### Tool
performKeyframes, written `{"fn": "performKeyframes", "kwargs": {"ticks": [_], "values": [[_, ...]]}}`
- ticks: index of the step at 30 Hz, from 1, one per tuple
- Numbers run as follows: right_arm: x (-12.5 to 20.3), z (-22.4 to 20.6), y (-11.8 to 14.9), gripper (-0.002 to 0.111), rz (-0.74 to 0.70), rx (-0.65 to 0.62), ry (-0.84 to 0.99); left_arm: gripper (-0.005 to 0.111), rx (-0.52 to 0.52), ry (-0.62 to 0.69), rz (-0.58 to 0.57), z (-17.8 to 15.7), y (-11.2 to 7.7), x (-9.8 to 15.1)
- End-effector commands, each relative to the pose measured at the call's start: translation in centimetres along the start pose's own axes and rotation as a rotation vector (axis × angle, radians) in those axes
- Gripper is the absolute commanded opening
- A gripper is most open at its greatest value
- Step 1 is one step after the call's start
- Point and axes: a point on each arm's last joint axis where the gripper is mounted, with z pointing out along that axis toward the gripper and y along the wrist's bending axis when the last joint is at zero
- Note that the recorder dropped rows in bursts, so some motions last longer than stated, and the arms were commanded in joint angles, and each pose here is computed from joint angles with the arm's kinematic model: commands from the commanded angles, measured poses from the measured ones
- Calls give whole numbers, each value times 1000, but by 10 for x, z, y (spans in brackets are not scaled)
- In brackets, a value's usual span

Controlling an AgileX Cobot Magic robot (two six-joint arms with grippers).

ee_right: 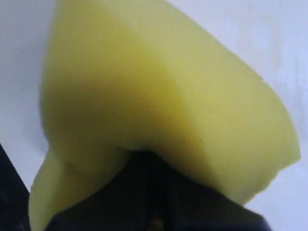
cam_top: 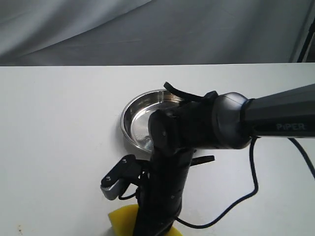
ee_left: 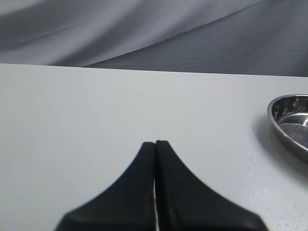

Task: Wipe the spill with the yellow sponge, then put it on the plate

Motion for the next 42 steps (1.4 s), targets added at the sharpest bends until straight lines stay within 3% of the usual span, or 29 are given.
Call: {"fn": "performKeyframes", "kwargs": {"ticks": [1, 10, 19, 25, 34, 37, 42], "values": [[-36, 2, -3, 0, -2, -4, -122, 0, -1, -8, -3, 0, 0, 0], [-93, 20, -26, 0, -53, 35, -137, 0, -1, -8, -3, 0, 0, 0], [-104, -8, -64, 0, -41, 344, -78, 0, -1, -8, -3, 0, 0, 0], [-87, -11, -69, 0, -42, 277, 75, 0, -1, -8, -3, 0, 0, 0], [-93, -5, -35, 0, -186, -79, -2, 0, -1, -8, -3, 0, 0, 0], [-85, -1, -37, 0, -180, -63, 36, 0, -1, -8, -3, 0, 0, 0], [-58, 5, -47, 0, -103, 74, 181, 0, -1, -8, -3, 0, 0, 0]]}}
